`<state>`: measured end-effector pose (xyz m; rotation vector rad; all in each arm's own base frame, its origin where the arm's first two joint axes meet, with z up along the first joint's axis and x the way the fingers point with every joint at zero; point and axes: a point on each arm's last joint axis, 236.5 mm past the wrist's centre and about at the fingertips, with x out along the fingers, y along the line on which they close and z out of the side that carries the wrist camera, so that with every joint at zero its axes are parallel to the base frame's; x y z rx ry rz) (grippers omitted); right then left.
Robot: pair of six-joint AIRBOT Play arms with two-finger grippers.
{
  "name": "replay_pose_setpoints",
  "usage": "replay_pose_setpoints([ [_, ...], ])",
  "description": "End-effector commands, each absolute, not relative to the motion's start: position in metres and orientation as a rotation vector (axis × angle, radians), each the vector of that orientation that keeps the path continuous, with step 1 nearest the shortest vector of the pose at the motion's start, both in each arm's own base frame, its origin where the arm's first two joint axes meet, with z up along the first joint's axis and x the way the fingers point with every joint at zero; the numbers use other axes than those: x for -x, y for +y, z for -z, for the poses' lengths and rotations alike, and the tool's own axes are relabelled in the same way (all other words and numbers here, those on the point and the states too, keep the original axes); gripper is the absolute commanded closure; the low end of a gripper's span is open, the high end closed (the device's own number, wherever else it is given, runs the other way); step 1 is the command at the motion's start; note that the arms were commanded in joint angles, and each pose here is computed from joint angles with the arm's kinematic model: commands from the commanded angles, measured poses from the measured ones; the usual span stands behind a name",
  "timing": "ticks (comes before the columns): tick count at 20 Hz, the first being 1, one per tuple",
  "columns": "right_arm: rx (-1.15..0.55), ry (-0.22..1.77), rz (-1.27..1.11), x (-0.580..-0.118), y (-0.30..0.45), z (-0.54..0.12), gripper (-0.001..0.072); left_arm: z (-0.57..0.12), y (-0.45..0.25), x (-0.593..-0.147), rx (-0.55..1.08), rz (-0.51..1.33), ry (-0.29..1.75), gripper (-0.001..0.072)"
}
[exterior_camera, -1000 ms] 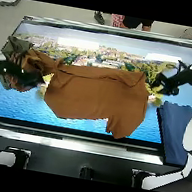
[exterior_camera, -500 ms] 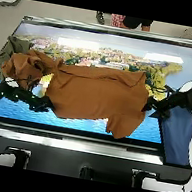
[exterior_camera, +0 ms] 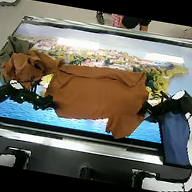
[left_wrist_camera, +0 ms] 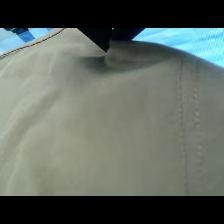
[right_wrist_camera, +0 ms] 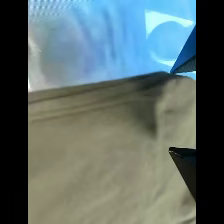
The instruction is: Fold the shirts.
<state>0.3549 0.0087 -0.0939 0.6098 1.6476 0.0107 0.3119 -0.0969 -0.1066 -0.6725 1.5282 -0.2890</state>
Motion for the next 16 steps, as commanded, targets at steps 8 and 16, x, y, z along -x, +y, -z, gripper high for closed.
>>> replay_pose_setpoints([
  [8,-0.603,1.393,-0.106,-0.412,0.014,0.036,0.0677,0.030,-0.079,-0.356,0.460,0.359,1.345,0.0684],
  [16,-0.092,-0.163,-0.002,-0.317,-0.020,-0.519,0.0676,-0.508,-0.029,-0.293,0.018,0.155,-0.010,0.0682],
])
